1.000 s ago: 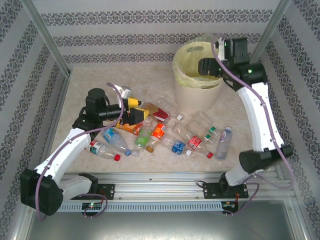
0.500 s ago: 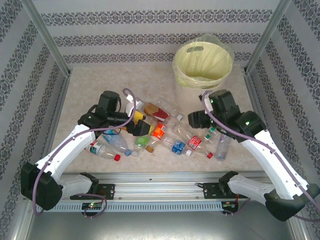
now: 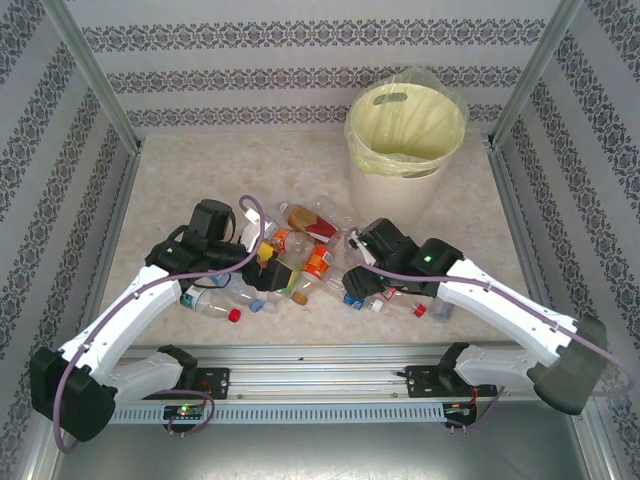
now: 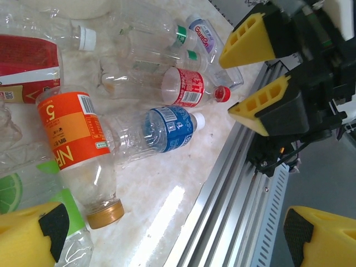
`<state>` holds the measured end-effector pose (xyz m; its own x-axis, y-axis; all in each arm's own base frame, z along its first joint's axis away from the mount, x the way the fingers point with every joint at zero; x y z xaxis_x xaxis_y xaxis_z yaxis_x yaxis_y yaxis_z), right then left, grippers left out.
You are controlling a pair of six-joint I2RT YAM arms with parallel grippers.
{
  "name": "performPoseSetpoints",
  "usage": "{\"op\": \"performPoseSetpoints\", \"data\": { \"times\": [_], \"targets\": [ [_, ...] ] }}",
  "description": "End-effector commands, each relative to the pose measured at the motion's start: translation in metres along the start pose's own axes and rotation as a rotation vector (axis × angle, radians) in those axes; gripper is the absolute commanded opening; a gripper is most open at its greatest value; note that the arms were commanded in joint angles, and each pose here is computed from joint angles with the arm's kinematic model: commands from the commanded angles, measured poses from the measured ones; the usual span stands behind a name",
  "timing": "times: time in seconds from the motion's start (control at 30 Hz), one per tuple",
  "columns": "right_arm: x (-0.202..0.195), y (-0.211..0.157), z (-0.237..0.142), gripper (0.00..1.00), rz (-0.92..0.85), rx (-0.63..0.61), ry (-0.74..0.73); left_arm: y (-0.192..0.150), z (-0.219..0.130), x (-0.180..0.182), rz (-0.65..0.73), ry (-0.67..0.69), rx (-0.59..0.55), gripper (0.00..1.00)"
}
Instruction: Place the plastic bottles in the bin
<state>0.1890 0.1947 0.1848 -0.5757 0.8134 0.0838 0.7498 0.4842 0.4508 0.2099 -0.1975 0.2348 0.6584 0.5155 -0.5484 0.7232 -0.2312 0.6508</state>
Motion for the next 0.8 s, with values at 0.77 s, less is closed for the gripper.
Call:
{"op": "performPoseSetpoints", "data": {
  "times": [0.77],
  "targets": [
    [0.005,-0.013,0.079,0.8,-0.214,0.267,-0.036,-0.002,-0.008,-0.006,0.105,0.032,-0.058,1.0]
  ]
}}
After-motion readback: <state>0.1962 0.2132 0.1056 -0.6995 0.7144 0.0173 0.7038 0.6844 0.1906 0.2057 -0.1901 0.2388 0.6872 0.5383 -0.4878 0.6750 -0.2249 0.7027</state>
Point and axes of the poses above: each hand's point on the last joint's axis, 136 mm out from that joint toward the fingers, its own z axis out along the fingers, its own x axis along the line the jaws close on, y = z × x, the point moved 3 cm from there along -z, back along the fingers, and after that the axes turned 5 degrees about -z, right-handed, at the moved point
